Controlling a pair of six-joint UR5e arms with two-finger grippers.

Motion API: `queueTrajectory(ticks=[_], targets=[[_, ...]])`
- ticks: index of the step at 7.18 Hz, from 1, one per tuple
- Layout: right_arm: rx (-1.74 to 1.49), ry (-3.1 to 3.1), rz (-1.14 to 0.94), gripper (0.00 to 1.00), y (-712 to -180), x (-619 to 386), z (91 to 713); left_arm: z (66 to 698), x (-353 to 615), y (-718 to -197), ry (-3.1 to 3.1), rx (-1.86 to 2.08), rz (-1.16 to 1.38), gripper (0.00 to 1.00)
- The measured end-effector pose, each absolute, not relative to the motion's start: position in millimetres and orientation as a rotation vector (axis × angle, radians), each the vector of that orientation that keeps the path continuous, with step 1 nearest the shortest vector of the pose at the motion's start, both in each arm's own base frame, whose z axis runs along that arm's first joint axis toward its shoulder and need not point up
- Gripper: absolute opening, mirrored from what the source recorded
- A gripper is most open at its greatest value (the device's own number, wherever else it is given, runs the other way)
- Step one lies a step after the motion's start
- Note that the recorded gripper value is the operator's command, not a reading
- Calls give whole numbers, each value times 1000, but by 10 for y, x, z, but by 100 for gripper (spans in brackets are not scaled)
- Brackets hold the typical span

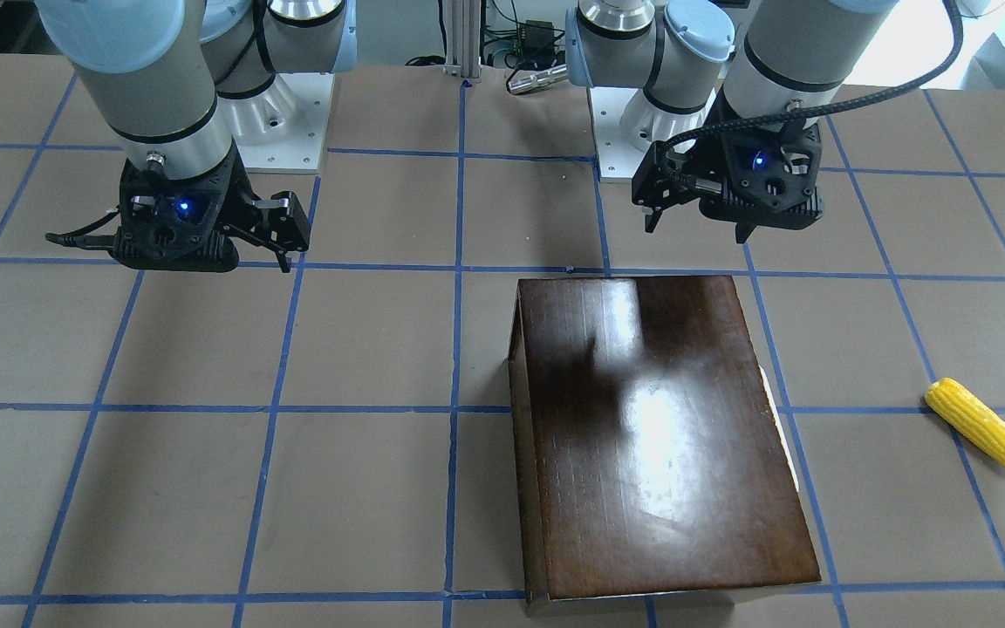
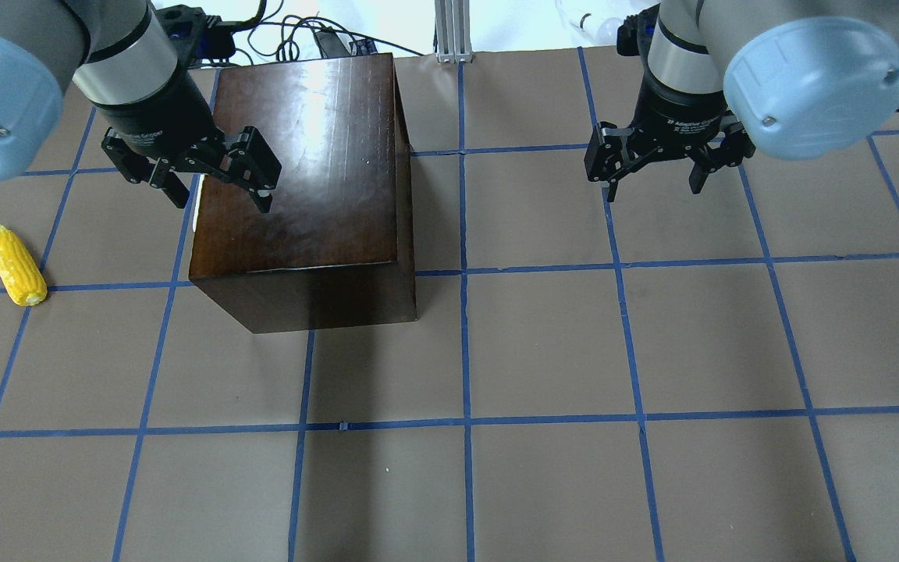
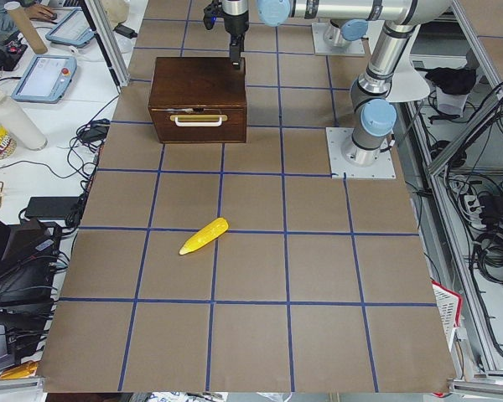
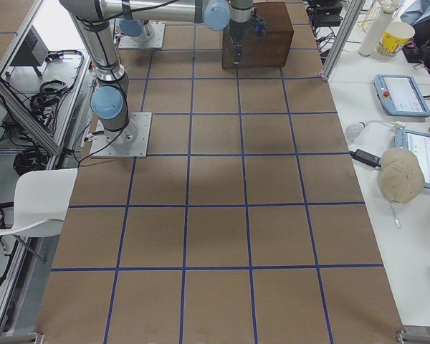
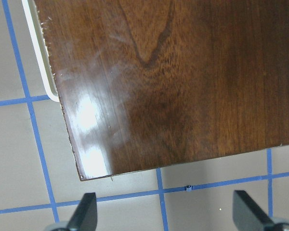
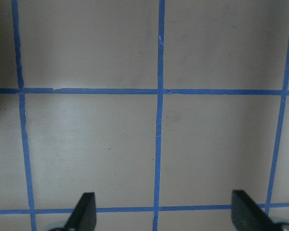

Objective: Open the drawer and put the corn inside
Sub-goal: 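Move the left gripper off the cabinet top toward its drawer side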

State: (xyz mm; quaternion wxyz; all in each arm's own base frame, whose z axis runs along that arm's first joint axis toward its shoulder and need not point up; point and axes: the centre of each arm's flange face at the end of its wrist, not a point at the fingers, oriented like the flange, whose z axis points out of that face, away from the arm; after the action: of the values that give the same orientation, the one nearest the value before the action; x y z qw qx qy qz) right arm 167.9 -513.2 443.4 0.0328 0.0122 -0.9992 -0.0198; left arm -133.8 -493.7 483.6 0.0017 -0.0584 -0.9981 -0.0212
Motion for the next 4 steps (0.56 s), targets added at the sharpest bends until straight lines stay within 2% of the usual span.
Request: queueTrajectory(ticks=[4], targets=[[38, -3075, -61, 100, -5132, 1679, 4434, 4859, -1104, -4953, -3134, -111, -101, 100]])
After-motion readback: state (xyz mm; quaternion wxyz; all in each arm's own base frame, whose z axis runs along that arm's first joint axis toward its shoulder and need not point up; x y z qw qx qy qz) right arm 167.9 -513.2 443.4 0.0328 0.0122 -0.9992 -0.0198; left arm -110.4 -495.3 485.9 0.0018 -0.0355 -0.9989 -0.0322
